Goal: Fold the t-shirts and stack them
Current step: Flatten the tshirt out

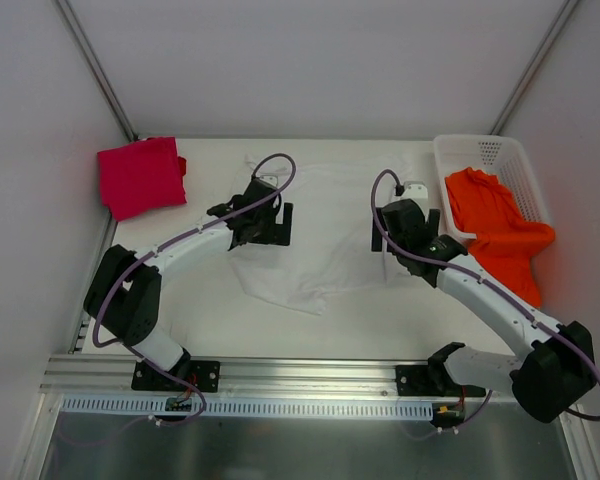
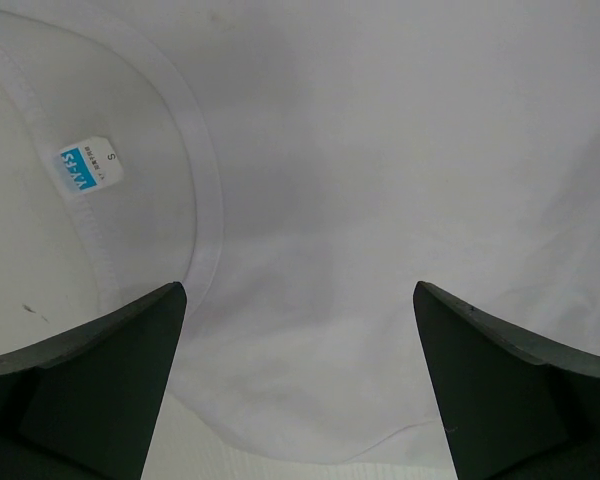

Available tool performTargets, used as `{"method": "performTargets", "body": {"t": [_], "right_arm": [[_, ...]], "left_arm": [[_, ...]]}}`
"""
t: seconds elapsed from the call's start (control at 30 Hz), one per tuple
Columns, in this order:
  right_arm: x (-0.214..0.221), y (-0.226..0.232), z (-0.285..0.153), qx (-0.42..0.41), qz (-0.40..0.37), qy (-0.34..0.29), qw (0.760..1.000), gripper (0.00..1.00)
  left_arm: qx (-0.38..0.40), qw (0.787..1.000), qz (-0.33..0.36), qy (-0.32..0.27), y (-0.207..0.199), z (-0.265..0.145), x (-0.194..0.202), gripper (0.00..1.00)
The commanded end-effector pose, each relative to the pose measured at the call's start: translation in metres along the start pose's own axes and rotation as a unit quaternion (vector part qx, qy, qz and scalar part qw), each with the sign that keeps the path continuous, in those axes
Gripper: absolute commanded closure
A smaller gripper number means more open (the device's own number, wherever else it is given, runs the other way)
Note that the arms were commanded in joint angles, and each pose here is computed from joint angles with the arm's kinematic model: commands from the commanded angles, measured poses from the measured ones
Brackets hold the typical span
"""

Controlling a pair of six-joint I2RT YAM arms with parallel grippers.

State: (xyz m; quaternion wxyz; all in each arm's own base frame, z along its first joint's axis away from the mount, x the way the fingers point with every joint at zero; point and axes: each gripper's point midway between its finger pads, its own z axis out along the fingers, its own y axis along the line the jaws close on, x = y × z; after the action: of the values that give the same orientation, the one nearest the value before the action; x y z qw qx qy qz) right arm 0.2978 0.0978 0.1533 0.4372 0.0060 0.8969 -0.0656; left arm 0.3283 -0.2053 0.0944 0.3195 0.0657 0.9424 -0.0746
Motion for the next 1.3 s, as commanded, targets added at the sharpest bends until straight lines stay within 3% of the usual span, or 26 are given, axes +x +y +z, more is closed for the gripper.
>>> {"method": "performTargets", "body": {"t": [0.0,0.07,0.13,0.23,0.27,0.3,0.43,0.47,0.57,0.7,0.83,1.07,1.27], "right_arm": [[-0.002,-0.001,-0.007,-0.005,0.022,-0.009,1.0,0.05],[0.002,-0.003,-0.006,-0.001,0.018,-0.006,1.0,0.08],[0.006,-0.004,-0.004,0.002,0.012,-0.003,1.0,0.28],[0.01,-0.004,0.002,0.01,0.003,0.005,1.0,0.7],[0.011,-0.004,0.004,0.015,0.001,0.008,1.0,0.92],[0.013,-0.004,0.007,0.019,-0.003,0.012,1.0,0.99],[0.019,0.002,0.02,0.028,-0.02,0.035,0.999,1.0],[0.02,0.003,0.021,0.029,-0.021,0.037,0.999,0.99],[0.025,0.006,0.025,0.028,-0.019,0.046,0.998,1.0],[0.032,0.002,0.026,0.033,-0.022,0.052,0.998,1.0],[0.035,-0.008,0.02,0.046,-0.027,0.046,0.998,0.99],[0.032,-0.022,0.006,0.053,-0.018,0.028,0.998,1.0],[0.034,-0.025,0.0,0.048,-0.014,0.024,0.998,1.0]], "left_arm": [[0.005,0.999,-0.022,-0.024,-0.003,-0.006,-0.011,0.02],[0.002,1.0,-0.021,-0.023,-0.002,-0.004,-0.009,0.02],[-0.005,1.0,-0.022,-0.02,0.001,-0.001,-0.007,0.02],[-0.014,1.0,-0.026,-0.008,0.005,0.004,0.003,0.03],[-0.015,1.0,-0.025,0.002,0.005,0.007,0.009,0.04],[-0.014,1.0,-0.027,0.007,0.004,0.009,0.012,0.05],[0.0,0.999,-0.033,0.036,-0.006,0.015,0.033,0.13],[0.004,0.999,-0.031,0.04,-0.009,0.016,0.036,0.22],[0.007,0.998,-0.012,0.057,-0.02,0.022,0.051,0.32],[-0.027,0.995,0.002,0.091,-0.009,0.034,0.073,0.54],[-0.073,0.99,0.014,0.121,0.007,0.04,0.088,0.61],[-0.172,0.973,0.043,0.145,0.047,0.031,0.101,0.59],[-0.279,0.95,0.038,0.131,0.095,0.008,0.099,0.5]]}}
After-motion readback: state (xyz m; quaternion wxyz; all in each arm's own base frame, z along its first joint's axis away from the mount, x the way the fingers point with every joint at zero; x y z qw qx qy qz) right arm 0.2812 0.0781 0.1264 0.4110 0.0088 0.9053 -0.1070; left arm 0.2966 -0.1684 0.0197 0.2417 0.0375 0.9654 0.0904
